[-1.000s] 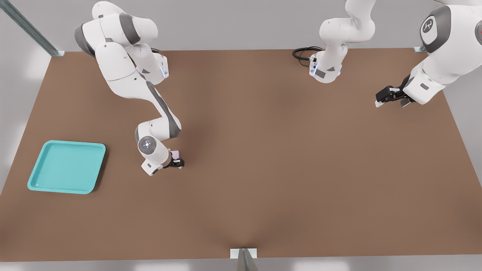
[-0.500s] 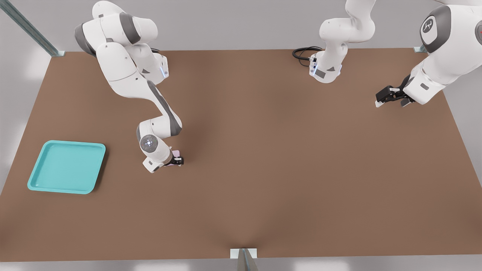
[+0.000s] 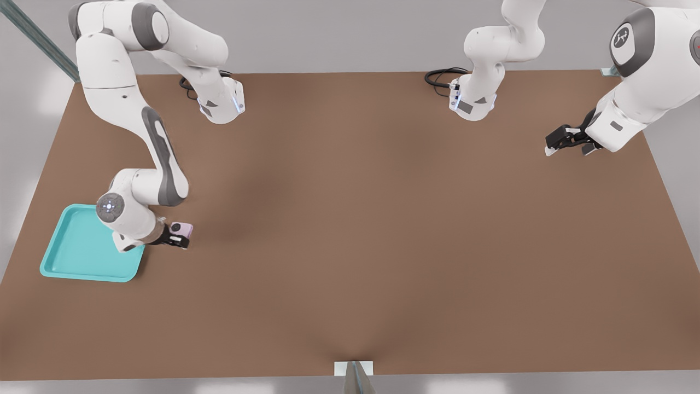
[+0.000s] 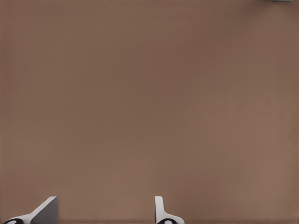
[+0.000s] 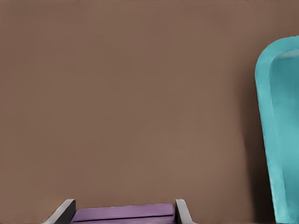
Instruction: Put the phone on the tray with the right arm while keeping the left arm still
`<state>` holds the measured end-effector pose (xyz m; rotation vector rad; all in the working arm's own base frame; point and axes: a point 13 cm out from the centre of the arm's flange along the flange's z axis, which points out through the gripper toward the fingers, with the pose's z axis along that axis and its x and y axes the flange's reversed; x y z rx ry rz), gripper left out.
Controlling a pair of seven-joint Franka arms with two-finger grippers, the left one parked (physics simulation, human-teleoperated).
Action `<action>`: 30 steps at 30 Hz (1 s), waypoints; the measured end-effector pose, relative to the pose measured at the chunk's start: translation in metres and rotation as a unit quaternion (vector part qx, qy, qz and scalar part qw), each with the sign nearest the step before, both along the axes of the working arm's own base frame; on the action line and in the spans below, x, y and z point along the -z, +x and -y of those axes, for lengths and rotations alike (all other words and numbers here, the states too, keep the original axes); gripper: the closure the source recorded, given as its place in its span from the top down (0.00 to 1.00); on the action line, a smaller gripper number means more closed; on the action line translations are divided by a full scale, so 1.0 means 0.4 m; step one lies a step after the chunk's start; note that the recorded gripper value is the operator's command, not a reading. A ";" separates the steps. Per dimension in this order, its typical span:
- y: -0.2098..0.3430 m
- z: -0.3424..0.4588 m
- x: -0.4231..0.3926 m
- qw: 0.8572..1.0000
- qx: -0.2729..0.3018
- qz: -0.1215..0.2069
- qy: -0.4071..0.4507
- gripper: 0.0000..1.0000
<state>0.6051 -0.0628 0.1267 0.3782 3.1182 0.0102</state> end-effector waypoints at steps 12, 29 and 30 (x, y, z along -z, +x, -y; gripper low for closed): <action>0.000 0.648 0.058 1.000 -0.007 0.006 0.013 0.98; 0.063 -0.164 -0.856 0.952 -0.293 0.070 -0.059 1.00; 0.044 -0.164 -0.855 0.956 -0.284 0.059 -0.054 1.00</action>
